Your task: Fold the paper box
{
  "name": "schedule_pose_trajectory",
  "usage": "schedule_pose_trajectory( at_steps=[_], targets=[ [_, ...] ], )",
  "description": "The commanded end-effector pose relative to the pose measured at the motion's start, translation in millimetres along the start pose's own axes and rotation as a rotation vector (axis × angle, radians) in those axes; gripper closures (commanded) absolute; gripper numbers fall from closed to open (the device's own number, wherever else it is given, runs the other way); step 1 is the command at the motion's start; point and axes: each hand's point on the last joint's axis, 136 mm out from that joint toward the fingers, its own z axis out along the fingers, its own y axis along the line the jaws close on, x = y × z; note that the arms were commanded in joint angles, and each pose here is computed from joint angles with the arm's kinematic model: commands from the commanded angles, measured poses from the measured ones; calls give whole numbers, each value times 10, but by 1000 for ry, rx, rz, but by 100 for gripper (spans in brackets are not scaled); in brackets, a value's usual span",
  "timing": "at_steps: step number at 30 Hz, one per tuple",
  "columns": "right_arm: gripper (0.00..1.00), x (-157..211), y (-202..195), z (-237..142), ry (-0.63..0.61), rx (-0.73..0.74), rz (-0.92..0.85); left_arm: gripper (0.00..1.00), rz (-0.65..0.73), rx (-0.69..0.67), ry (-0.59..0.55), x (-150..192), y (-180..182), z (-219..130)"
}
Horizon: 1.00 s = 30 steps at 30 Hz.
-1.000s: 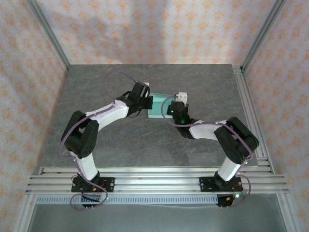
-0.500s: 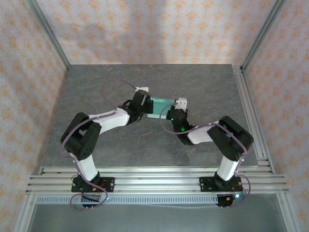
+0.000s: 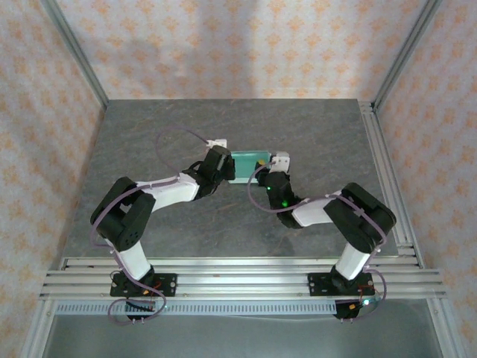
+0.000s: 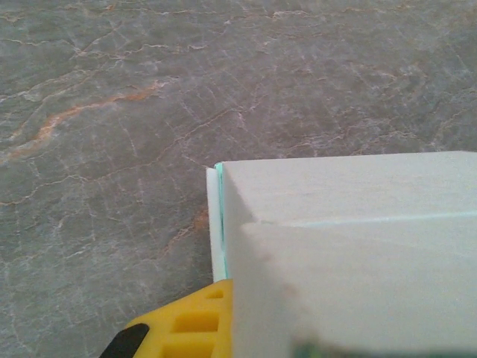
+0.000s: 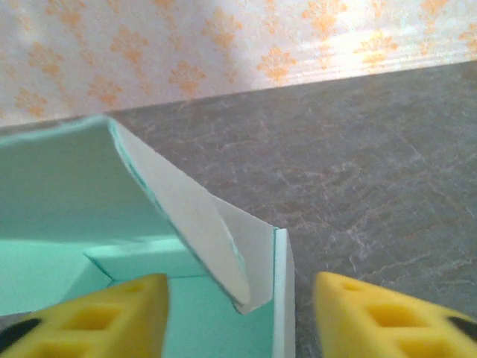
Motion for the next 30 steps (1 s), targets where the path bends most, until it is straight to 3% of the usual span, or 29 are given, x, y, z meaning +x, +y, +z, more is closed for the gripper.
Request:
schedule_pose_trajectory(
  at_steps=[1, 5, 14, 17, 23, 30],
  targets=[
    [27, -251, 36, -156, -57, -43, 18, 100, 46, -95, 59, 242, 196, -2],
    [17, -389, -51, -344, -73, -50, 22, 100, 66, -111, 60, 240, 221, 2],
    [10, -977, -215, -766, -104, -43, 83, 100, 74, -100, 61, 242, 186, 20],
    [12, -1070, -281, -685, -8, -5, 179, 100, 75, -99, 65, 276, 188, 36],
    [19, -925, -363, -344, 319, 65, 438, 98, 91, -92, 63, 295, 135, 26],
    [26, -629, -187, -68, 569, 53, 428, 94, 97, -112, 55, 300, 134, -4]
  ],
)
